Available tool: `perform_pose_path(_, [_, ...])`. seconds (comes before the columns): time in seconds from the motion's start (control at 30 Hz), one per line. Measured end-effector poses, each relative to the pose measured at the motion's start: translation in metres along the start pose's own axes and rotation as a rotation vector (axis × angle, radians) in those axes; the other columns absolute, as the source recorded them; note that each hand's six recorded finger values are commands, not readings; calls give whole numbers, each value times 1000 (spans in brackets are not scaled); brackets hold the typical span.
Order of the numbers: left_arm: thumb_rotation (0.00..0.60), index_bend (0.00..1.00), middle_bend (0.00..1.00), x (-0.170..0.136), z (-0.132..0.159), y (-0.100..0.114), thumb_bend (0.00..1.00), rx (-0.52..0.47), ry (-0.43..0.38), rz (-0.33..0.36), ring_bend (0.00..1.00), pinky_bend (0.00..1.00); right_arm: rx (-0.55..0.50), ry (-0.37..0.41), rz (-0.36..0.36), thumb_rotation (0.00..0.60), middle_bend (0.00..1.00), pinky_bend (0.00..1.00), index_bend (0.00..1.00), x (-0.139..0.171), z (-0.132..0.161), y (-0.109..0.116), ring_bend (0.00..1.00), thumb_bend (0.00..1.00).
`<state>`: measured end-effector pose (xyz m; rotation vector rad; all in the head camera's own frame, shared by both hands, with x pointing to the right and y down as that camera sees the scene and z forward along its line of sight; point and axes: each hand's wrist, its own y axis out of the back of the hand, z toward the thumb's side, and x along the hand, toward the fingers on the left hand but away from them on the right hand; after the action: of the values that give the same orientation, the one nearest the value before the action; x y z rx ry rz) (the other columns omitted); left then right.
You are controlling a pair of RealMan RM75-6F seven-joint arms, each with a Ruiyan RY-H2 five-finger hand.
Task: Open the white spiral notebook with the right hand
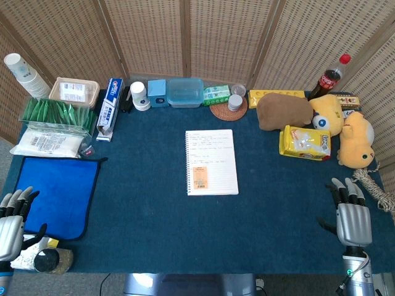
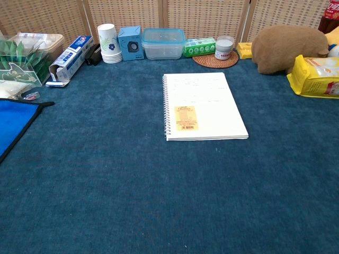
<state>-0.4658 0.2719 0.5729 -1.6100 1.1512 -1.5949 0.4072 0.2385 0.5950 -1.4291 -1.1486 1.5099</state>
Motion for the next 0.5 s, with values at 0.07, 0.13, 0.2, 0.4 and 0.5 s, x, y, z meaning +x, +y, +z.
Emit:
perform_pose_path(0.07, [600,215,94,0,-1,0,305,2,1,-2,24,0,-1,0,0,600,195,130,215,0,0,0,57,143])
perform_pose_path(0.13, [600,214,95,0,-1,-1,305,1,0,-4,24,0,-4,0,6,600,195,131,215,0,0,-2,56,143])
perform_pose_path(0.2, [600,214,95,1,0,-1,305,-2,-2,-3,24,0,-9,1,14,600,195,130,215,-1,0,-4,56,143])
perform_pose_path(0.4, [600,214,95,-1,-2,1,305,-6,-8,8,24,0,-14,34,9,600,195,130,214,-6,5,-4,56,143])
perform_pose_path(0.5, [600,214,95,-1,-2,1,305,-5,-12,8,24,0,-20,75,-20,600,195,131,213,-13,16,3,57,145])
